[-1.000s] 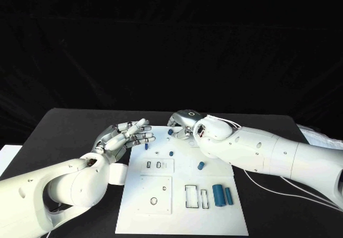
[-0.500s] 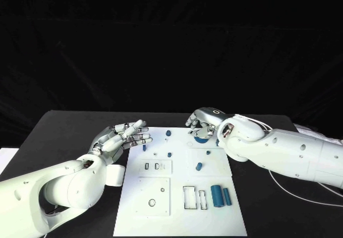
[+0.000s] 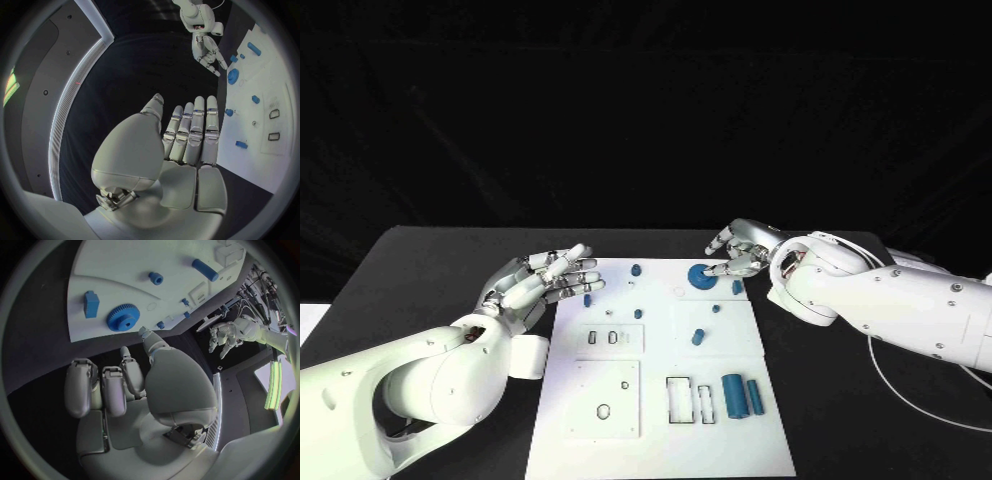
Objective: Assemble the parts on the task board
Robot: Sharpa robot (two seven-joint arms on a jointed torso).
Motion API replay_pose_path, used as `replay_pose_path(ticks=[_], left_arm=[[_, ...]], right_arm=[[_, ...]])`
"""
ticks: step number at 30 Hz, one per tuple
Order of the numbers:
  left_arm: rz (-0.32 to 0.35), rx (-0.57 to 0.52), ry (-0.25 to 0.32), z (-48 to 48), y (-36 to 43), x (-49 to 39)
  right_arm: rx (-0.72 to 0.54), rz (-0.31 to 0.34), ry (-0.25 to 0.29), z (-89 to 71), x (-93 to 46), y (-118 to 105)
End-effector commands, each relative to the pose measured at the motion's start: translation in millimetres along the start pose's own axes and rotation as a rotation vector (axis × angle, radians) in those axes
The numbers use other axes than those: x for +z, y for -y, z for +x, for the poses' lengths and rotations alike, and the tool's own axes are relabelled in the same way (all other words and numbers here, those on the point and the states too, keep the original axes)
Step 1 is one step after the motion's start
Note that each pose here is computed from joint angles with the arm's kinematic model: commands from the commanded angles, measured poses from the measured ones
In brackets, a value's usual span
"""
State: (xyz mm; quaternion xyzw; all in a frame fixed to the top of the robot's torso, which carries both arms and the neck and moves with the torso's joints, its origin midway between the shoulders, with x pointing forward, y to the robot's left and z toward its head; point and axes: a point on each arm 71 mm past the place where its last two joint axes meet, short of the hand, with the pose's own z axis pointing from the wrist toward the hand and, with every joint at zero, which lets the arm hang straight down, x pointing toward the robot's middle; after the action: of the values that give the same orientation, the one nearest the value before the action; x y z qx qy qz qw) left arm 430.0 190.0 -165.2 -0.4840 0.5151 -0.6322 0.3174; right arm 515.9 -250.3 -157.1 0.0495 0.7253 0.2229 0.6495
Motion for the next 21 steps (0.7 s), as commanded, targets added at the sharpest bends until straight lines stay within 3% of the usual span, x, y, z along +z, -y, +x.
replay_pose_path(ticks=[1, 21], left_arm=[[0.003, -0.014, -0.026, 3.2, 0.6, 0.7], [-0.001, -0.015, -0.029, 3.9, -0.4, 2.1]], right_arm=[[0.022, 0.064, -0.067, 4.6, 1.7, 6.8], [-0.051, 0.059, -0.122, 21.3, 11.7, -2.1]])
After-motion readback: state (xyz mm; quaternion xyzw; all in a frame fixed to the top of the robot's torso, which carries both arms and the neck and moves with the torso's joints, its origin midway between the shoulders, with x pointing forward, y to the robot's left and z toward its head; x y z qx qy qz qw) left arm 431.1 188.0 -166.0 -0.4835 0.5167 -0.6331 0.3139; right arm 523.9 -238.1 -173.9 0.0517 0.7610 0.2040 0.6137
